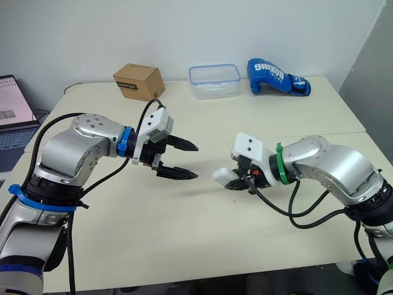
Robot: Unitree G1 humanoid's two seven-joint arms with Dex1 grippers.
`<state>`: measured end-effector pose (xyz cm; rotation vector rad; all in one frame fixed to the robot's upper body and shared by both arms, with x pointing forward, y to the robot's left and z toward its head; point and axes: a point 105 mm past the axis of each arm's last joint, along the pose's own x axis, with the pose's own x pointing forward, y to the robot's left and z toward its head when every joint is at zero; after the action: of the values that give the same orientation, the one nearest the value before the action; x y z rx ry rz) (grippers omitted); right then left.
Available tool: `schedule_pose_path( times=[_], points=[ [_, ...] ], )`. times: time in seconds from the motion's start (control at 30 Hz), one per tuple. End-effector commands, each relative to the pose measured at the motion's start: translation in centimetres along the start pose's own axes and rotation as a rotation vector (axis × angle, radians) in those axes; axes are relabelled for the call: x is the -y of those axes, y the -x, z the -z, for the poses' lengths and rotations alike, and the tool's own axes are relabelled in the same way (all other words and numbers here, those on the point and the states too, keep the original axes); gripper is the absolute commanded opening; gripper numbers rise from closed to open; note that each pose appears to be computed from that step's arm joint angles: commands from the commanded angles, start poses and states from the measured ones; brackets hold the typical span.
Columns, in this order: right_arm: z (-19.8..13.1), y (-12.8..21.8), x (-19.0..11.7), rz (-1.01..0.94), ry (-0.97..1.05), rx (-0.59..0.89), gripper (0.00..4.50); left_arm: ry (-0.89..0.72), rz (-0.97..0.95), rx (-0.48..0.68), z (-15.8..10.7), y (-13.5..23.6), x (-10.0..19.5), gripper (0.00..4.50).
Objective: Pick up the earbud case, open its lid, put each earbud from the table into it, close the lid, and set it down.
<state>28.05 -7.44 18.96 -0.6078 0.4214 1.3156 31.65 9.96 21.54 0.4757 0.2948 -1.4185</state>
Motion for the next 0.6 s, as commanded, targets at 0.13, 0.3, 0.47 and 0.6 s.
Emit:
schedule_pose_path(
  times=[0.13,0.3,0.47,0.6],
  points=[
    [-1.3,-0.1,0.2,-0.010,0.101,-0.009,0.88,-0.064,0.037,0.003,-1.0,-0.7,0.4,2.69],
    [-1.2,-0.8,0.9,-0.003,0.117,-0.042,0.88,-0.071,0.068,-0.012,-1.5,-1.5,0.9,2.43],
    [-1.6,-1.3,1.5,0.005,0.126,-0.050,0.88,-0.075,0.083,-0.011,-1.7,-2.2,1.2,2.43],
    [-1.9,-1.6,1.7,0.007,0.135,-0.054,0.88,-0.070,0.116,-0.022,-1.5,-2.6,1.8,2.43]
  ],
)
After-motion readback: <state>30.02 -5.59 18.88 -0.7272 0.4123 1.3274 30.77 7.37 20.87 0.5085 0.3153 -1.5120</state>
